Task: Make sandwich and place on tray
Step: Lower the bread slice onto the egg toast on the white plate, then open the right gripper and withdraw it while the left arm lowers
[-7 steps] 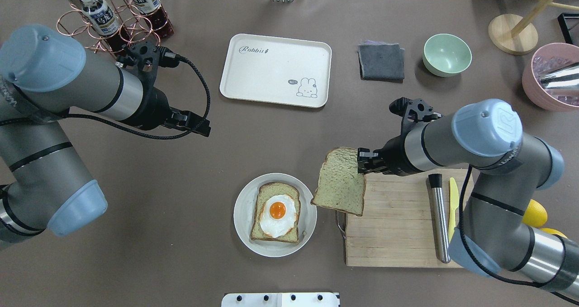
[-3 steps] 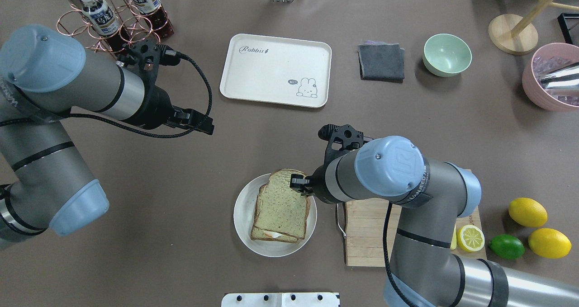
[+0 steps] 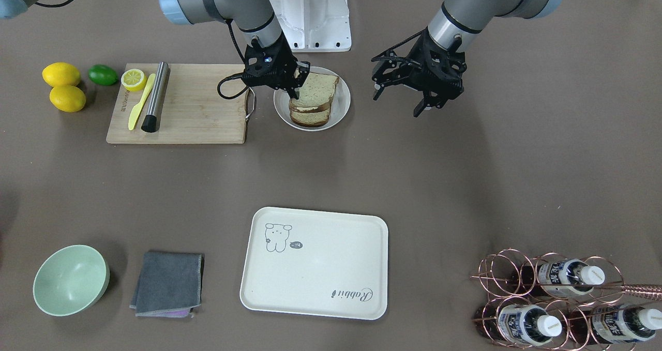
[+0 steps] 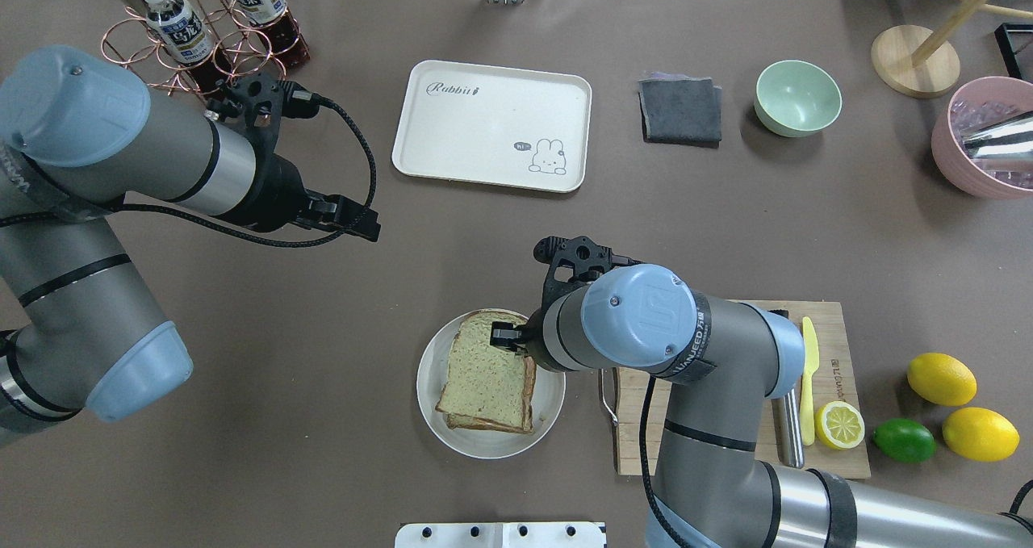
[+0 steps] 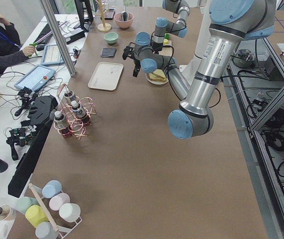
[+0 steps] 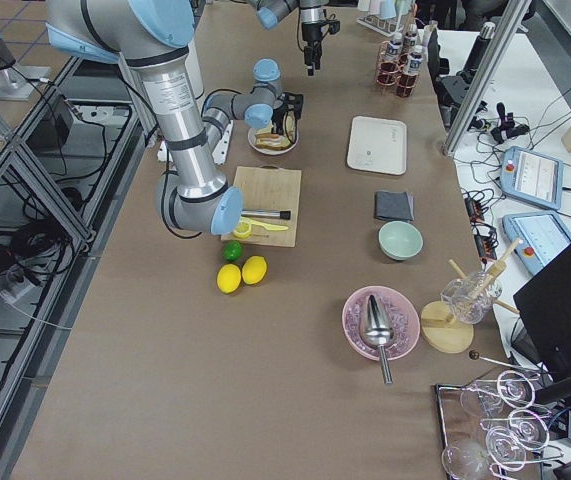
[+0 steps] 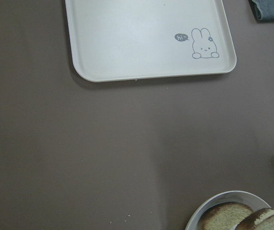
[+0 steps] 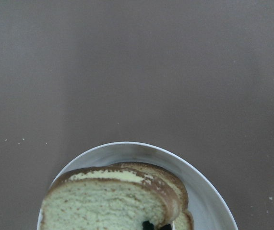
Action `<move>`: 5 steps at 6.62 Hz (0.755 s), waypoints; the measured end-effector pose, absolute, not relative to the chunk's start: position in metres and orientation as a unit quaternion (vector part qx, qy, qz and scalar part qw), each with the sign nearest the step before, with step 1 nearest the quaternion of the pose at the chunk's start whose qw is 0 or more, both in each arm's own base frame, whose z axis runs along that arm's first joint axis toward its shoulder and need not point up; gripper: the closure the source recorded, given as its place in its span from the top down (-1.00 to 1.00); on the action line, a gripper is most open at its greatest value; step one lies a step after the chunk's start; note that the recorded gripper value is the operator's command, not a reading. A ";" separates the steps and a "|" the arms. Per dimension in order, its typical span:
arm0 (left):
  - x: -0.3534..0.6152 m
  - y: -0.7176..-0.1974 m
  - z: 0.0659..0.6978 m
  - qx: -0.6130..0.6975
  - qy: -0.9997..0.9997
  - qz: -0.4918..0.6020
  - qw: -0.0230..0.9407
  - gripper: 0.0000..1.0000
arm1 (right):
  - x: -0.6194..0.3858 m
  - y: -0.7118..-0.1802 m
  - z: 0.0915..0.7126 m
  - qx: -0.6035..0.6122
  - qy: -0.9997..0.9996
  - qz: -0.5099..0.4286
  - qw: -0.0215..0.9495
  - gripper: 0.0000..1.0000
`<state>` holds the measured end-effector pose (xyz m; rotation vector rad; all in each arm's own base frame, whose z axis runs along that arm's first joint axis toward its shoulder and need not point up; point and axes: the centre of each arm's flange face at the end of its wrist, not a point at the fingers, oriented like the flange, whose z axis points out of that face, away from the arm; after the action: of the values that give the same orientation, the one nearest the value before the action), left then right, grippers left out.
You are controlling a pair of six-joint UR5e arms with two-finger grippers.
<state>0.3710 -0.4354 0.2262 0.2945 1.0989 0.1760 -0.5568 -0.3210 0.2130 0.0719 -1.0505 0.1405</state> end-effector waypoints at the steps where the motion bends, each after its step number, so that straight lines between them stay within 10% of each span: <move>1: 0.372 -0.436 0.227 0.139 0.519 0.083 0.839 0.96 | -0.559 -0.321 0.216 0.036 -0.497 0.062 0.865 -1.00; 3: 0.373 -0.436 0.229 0.138 0.518 0.084 0.840 0.96 | -0.563 -0.317 0.221 0.035 -0.493 0.055 0.868 -1.00; 4: 0.373 -0.437 0.229 0.138 0.518 0.084 0.840 0.96 | -0.564 -0.315 0.223 0.038 -0.491 0.047 0.869 -0.56; 5: 0.373 -0.436 0.229 0.138 0.518 0.084 0.840 0.96 | -0.564 -0.314 0.224 0.044 -0.490 0.036 0.870 0.98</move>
<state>0.3730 -0.4364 0.2286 0.2909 1.0941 0.1773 -0.5641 -0.3141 0.2238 0.0922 -1.0245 0.0758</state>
